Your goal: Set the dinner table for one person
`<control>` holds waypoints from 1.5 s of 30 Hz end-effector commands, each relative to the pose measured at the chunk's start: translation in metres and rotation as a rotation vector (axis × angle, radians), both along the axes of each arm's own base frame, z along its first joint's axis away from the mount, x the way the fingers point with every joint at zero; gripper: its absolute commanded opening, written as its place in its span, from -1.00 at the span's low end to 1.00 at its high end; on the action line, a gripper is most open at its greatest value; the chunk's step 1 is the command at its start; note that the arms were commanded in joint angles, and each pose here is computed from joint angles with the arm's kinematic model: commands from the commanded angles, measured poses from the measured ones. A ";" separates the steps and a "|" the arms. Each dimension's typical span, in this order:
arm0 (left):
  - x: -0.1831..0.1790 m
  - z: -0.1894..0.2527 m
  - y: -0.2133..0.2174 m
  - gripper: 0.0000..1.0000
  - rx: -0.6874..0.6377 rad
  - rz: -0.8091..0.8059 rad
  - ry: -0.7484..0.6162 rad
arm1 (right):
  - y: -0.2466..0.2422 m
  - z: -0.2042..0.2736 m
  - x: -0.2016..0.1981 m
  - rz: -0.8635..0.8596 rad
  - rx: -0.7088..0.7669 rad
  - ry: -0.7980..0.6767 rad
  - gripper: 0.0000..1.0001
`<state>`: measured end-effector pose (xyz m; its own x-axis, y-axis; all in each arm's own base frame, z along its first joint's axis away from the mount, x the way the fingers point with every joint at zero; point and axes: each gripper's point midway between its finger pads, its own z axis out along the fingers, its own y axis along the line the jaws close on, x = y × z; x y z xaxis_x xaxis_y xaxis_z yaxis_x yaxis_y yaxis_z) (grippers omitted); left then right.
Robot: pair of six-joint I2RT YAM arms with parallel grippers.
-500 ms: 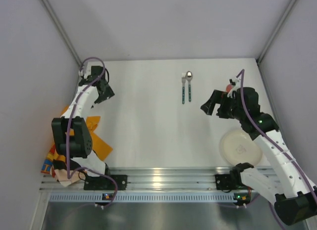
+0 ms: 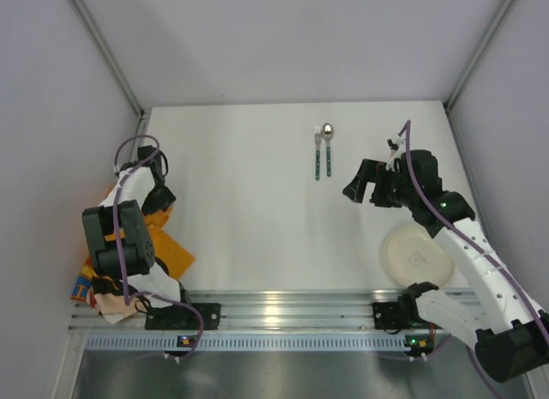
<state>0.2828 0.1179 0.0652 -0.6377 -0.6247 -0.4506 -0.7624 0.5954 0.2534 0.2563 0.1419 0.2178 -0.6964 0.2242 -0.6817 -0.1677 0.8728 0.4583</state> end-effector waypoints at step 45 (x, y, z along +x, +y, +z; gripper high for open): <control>0.154 0.117 -0.395 0.96 -0.701 -0.570 -0.559 | 0.003 -0.006 0.016 0.065 -0.104 -0.004 0.99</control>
<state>0.4248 -0.2707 0.1271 -0.7736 -0.5098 -0.3764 -0.2920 0.8139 -0.5023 0.2634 0.1209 0.1931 -0.7189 0.1316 -0.6825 -0.1237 0.9420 0.3119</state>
